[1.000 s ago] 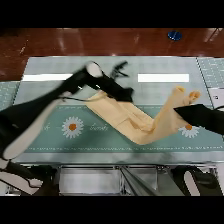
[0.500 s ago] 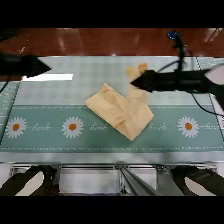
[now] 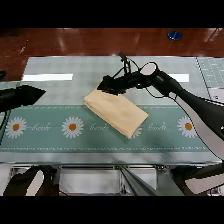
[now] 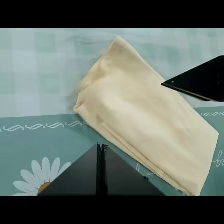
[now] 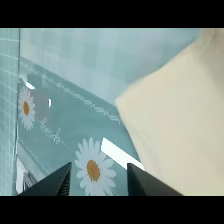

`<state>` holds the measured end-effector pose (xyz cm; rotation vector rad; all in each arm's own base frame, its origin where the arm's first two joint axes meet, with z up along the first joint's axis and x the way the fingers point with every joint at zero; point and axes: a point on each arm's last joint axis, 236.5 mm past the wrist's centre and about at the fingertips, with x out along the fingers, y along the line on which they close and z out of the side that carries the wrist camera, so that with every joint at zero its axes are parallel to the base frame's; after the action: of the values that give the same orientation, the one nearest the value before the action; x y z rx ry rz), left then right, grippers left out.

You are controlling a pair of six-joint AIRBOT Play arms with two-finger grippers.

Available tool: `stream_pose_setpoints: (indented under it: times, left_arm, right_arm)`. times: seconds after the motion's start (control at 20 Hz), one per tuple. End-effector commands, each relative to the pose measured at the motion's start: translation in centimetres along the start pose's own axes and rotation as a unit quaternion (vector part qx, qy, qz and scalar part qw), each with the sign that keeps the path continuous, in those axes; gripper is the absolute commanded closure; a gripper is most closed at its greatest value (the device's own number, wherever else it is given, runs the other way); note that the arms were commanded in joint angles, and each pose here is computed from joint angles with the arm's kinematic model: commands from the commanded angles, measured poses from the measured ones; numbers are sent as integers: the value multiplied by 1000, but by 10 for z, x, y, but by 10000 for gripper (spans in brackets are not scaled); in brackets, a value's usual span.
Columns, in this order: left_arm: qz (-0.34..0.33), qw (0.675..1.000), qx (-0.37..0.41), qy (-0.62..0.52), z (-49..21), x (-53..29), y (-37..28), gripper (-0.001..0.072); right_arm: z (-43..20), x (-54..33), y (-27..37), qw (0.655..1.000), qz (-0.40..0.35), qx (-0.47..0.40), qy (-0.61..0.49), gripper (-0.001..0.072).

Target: Fold the shirts.

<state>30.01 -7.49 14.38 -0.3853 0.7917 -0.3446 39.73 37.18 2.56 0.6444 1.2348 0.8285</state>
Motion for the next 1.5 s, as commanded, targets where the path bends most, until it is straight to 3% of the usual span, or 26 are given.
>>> stream_pose_setpoints:
  times: [0.0, 0.1, 0.25, 0.3, 0.4, 0.5, 0.7, 0.9, 1.2, 1.25, 1.35, 1.4, 1.45]
  left_arm:
    - [-4, 999, -26, -23, 7, 12, 7, 687]
    - [-1, 999, -36, -25, 9, 15, 10, 687]
    - [-2, 999, -37, -23, 8, 15, 10, 687]
    - [-2, 999, -37, -23, 8, 15, 10, 688]
    - [-3, 999, -37, -19, 6, 15, 9, 687]
    - [-6, 999, -37, -10, 2, 15, 7, 687]
    - [-11, 999, -35, 7, -6, 16, 5, 688]
    - [-10, 999, -36, 9, -7, 17, 6, 688]
    - [-10, 999, -39, 13, -8, 19, 7, 688]
    - [-10, 999, -39, 13, -8, 19, 8, 688]
    - [-10, 999, -41, 15, -8, 20, 8, 688]
    - [-10, 999, -41, 15, -8, 21, 8, 688]
    - [-10, 999, -41, 17, -9, 21, 9, 687]
  right_arm:
    - [-23, -35, 7, 997, 10, -10, 73, 297]
    - [-22, -106, -3, 995, -54, -41, 68, 297]
    - [-33, -239, -55, 954, -292, -60, -18, 298]
    - [-44, -279, -76, 929, -360, -38, -73, 298]
    - [-79, -313, -116, 895, -409, 41, -172, 297]
    - [-125, -279, -153, 896, -358, 136, -223, 297]
    - [-157, -174, -159, 921, -148, 276, -234, 298]
    - [-167, -126, -173, 930, -134, 302, -162, 298]
    - [-153, -64, -149, 948, -43, 307, -65, 306]
    - [-146, -54, -142, 953, -37, 297, -52, 337]
    - [-125, -43, -127, 964, -22, 261, -34, 533]
    - [-112, -42, -117, 975, -16, 218, -25, 689]
    - [-97, -44, -106, 982, -11, 185, -22, 692]
